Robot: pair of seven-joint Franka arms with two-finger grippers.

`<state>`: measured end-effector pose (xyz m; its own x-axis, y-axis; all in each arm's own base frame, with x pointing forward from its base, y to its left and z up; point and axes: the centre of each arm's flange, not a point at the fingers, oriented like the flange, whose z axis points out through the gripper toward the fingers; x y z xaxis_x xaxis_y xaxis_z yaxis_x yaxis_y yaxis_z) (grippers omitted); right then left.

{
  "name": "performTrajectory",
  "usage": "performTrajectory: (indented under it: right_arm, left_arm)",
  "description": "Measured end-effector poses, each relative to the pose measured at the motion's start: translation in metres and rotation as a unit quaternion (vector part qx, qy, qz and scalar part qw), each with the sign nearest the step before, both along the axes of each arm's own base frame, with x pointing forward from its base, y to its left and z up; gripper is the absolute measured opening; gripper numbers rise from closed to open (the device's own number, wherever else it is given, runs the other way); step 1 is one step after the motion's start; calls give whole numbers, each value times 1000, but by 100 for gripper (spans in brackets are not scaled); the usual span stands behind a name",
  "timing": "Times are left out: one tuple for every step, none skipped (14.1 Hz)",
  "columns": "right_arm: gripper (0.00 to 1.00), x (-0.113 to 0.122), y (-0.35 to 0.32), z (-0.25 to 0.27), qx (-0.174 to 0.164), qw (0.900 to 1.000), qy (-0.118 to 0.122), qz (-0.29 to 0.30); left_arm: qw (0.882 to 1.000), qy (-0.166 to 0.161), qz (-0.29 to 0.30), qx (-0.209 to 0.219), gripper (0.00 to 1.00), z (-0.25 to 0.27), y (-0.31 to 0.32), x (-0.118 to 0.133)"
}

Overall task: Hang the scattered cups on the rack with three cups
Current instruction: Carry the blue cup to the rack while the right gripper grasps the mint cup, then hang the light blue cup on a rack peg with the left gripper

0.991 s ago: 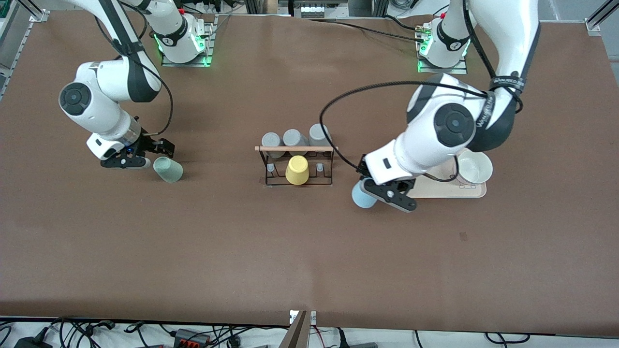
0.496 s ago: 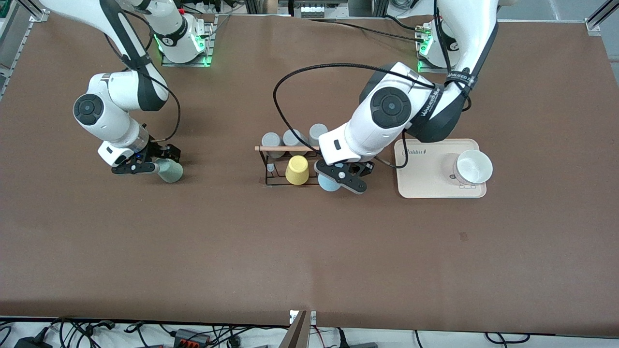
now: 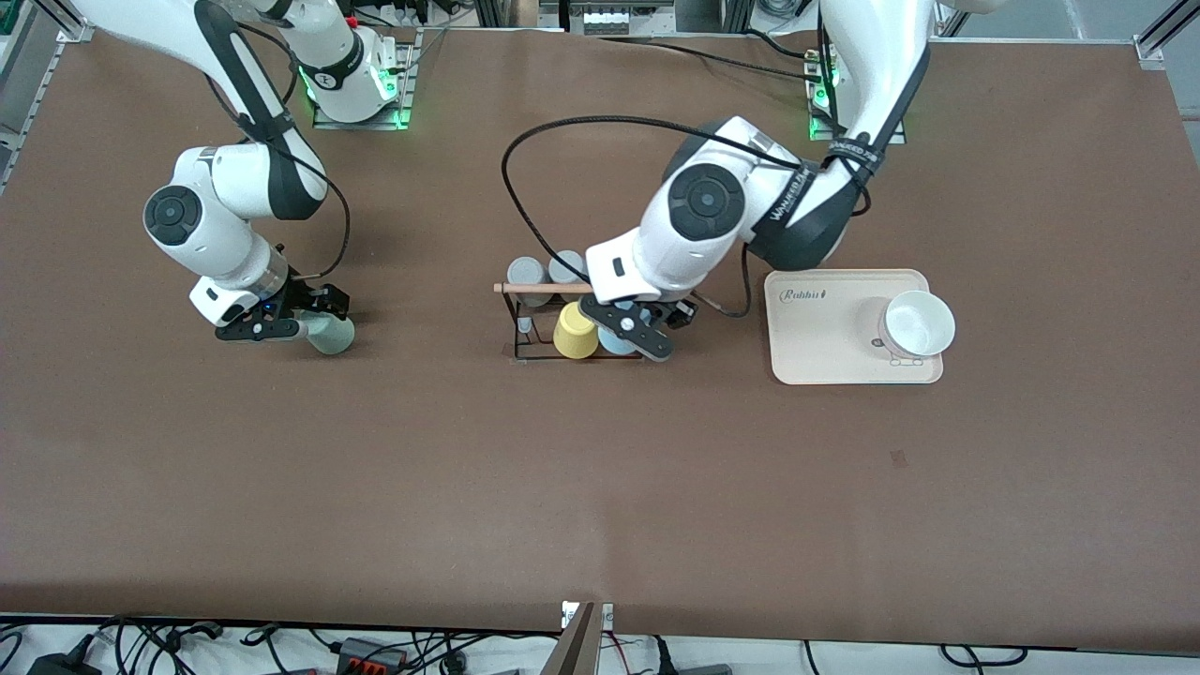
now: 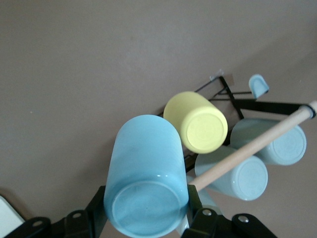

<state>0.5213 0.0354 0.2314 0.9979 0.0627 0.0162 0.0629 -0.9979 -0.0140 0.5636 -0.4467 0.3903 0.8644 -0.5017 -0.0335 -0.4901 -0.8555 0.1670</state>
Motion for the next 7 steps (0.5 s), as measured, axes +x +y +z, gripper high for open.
performTrajectory:
  right_arm:
    - [100,0,0,-3,0,1000,0,0]
    - [100,0,0,-5,0,1000,0,0]
    - [100,0,0,-7,0,1000,1,0]
    - [100,0,0,-8,0,1000,1,0]
    - [100,0,0,-8,0,1000,1,0]
    - [100,0,0,-8,0,1000,1,0]
    - [100,0,-1,-8,0,1000,1,-1]
  left_arm:
    - [1000,2,-7,11,66,-2,-1,-3]
    - [1000,3,-10,19,66,-3,0,-4]
    - [1000,3,-10,24,66,-4,2,-3]
    - [1000,3,-10,27,66,-4,4,-2]
    - [1000,2,-9,28,66,-4,5,-2]
    - [1000,3,-9,29,66,-4,5,-1]
    - [1000,3,-9,29,66,-5,5,-1]
